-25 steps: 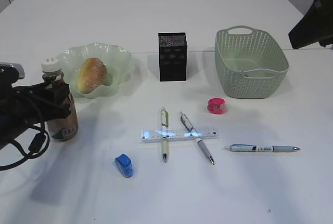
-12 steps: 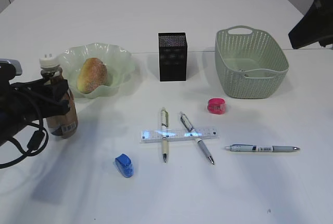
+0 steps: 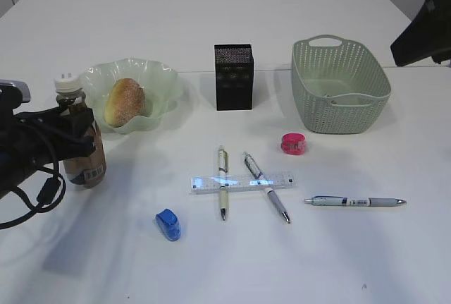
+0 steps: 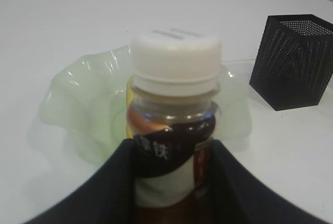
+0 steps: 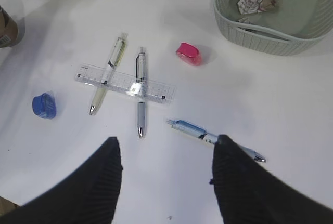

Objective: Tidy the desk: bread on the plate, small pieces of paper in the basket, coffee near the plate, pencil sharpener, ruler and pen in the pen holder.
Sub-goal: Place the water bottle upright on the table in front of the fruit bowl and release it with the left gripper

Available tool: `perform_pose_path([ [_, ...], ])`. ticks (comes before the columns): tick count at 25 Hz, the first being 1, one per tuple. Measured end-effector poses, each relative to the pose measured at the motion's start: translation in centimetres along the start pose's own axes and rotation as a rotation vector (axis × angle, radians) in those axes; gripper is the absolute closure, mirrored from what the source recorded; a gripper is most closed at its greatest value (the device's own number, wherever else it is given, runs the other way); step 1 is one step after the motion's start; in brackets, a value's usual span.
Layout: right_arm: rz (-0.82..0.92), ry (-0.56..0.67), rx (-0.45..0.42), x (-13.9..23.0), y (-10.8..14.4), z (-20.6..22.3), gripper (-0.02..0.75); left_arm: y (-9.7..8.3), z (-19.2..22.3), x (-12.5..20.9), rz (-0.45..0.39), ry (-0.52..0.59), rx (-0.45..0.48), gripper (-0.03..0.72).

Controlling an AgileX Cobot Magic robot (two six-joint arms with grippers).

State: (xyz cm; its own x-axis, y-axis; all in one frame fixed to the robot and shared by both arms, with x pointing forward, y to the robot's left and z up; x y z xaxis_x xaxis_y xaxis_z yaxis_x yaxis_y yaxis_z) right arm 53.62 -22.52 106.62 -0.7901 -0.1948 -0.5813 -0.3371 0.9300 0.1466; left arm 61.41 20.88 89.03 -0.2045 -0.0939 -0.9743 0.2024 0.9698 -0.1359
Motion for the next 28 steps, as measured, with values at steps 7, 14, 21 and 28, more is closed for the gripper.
perform_pose_path([
  [7, 0.000, 0.000, 0.000, 0.00, 0.00, 0.00, 0.295, -0.03, 0.00, 0.00, 0.001, 0.000, 0.002, 0.407],
  [14, 0.000, 0.000, 0.000, 0.00, 0.00, 0.00, 0.295, -0.03, 0.00, 0.00, 0.001, 0.000, 0.002, 0.390],
  [21, 0.000, 0.000, 0.000, 0.00, 0.00, 0.00, 0.295, -0.03, 0.00, 0.00, 0.001, 0.000, 0.002, 0.366],
  [28, 0.000, 0.000, 0.000, 0.00, 0.00, 0.00, 0.295, -0.03, 0.00, 0.00, 0.001, 0.000, 0.002, 0.331],
])
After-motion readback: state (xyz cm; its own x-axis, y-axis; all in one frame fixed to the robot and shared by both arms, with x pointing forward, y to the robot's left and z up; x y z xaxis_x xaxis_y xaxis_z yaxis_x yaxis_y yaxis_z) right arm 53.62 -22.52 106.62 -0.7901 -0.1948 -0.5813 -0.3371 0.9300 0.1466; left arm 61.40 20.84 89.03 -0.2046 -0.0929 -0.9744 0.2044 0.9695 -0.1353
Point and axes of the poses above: a point on each arm's last joint axis where the gripper is mounted, z pointing out along that axis toward the gripper, y along the wrist's bending axis when the last joint is at zero, x = y × z, the point moved 9 cm from there along z, pointing out along that axis toward the gripper, and after that the axes turned 2 degrees about -z, right-handed, at the moved point
